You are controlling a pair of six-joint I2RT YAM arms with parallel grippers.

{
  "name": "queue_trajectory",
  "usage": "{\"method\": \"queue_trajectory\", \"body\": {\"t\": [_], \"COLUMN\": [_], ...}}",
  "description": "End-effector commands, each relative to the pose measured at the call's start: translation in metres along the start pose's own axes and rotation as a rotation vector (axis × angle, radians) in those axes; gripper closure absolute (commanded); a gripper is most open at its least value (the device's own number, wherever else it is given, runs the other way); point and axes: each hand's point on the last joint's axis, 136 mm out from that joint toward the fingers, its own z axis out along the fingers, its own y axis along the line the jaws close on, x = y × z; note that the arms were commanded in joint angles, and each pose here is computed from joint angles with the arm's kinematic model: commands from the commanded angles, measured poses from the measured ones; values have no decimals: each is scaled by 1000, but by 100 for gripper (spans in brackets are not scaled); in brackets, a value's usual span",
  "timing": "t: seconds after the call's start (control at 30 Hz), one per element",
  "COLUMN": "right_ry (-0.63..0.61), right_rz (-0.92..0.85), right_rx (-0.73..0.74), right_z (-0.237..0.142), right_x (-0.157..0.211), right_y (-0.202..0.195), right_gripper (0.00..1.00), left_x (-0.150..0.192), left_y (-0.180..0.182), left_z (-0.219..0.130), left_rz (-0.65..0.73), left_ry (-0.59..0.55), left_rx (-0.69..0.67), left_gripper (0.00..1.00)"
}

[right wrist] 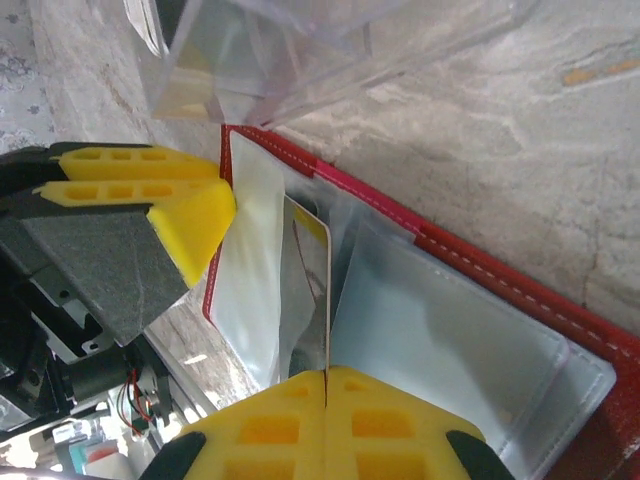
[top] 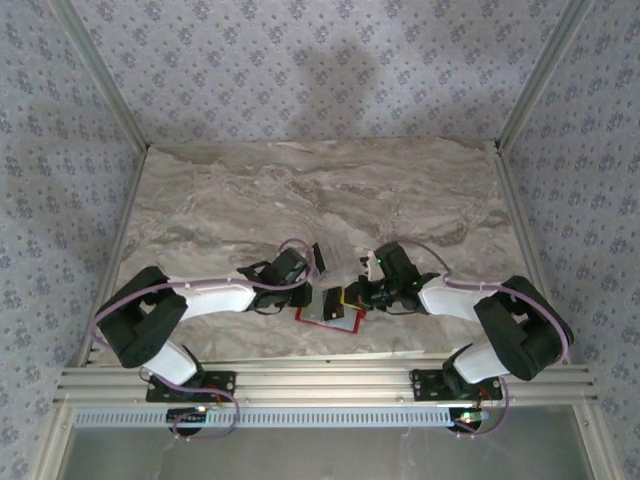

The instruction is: Put the credit cards into the card holder

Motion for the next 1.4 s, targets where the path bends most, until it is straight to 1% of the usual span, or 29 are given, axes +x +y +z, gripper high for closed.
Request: {"method": "queue_trajectory", "body": {"t": [0.0, 0.53, 0.87, 1.07, 1.17, 1.27, 1.37], "right_ry": [-41, -109, -181, -179, -142, -126, -122], "right_rz": [11, -56, -141, -176, -199, -221, -222], "right_rx": [28, 62, 53, 41, 52, 81, 172], "right_z": [3, 13, 23, 39, 49, 50, 45], "right_x": [-8, -3, 0, 3, 8, 9, 8], "right_y": [-2, 5, 27, 37, 37, 34, 23], "right_gripper": [100, 100, 100, 100, 94, 88, 81], "left_x": [26, 33, 34, 35, 36, 37, 36], "left_y": [24, 18, 7, 4, 4, 4, 4], "left_z": [10, 7, 1, -2, -4, -6, -10], "left_rz": [2, 3, -4, -6, -10, -15, -18], "left_ry": [60, 54, 33, 29, 26, 24, 17], "left_rx": [-89, -87, -60, -52, -47, -42, -35], "left_gripper": [77, 77, 77, 77, 76, 74, 71]}}
